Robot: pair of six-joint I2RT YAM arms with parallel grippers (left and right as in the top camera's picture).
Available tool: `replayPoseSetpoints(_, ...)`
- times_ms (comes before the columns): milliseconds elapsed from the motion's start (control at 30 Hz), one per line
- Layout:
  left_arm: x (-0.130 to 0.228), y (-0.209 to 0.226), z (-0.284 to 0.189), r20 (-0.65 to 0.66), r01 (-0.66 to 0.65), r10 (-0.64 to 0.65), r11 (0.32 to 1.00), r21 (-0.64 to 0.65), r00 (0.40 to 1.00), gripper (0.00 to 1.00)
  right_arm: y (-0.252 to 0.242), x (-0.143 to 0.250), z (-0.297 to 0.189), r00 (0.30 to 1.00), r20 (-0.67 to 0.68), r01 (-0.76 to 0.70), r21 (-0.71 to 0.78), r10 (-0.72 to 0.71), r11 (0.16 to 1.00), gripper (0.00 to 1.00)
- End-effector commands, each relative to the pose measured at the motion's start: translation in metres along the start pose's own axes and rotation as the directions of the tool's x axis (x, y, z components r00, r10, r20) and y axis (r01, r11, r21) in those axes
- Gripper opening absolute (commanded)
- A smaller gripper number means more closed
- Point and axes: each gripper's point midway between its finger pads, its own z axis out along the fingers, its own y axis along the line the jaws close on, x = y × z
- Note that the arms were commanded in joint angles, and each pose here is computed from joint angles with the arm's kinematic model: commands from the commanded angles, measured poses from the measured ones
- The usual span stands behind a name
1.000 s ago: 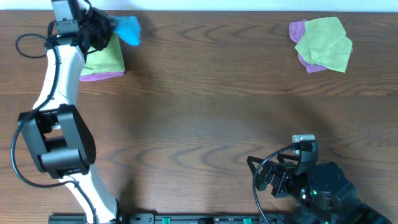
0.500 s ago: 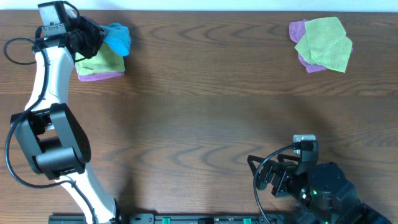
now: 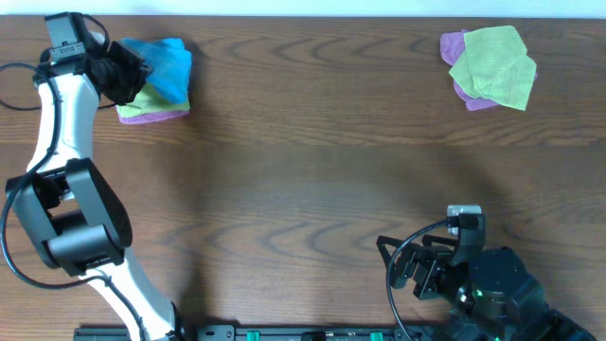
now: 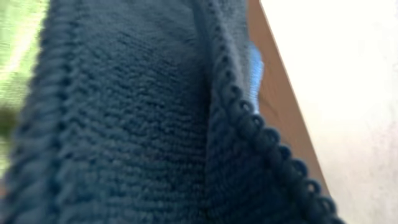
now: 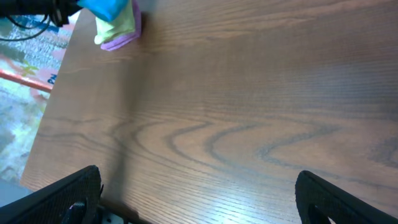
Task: Fold the cloth
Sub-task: 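Carry the blue cloth with the left gripper onto the upper-left green stack, then lower the blue cloth onto the stack and open the left gripper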
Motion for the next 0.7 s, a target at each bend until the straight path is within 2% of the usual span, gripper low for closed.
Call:
replayPoseSetpoints(0,-0.009,0.001,-0.008,0.042,-0.045,0.046,0.998,-0.033,0.998,0.06,-0.001,-0.003,0.001,1.000,0.014,-0.021,0.007,0.021,1.000,0.99)
replayPoseSetpoints(300,-0.009,0.028,-0.005,0.067,-0.016,0.026,0.989,-0.146,0.997,0.06,-0.001,-0.003,0.001,1.000,0.016,-0.021,0.005,0.021,1.000,0.99)
replayPoseSetpoints(667,-0.001,0.053,0.019,0.077,-0.018,0.030,0.988,-0.152,0.997,0.06,-0.001,-0.003,0.001,1.000,0.015,-0.021,0.006,0.021,1.000,0.99)
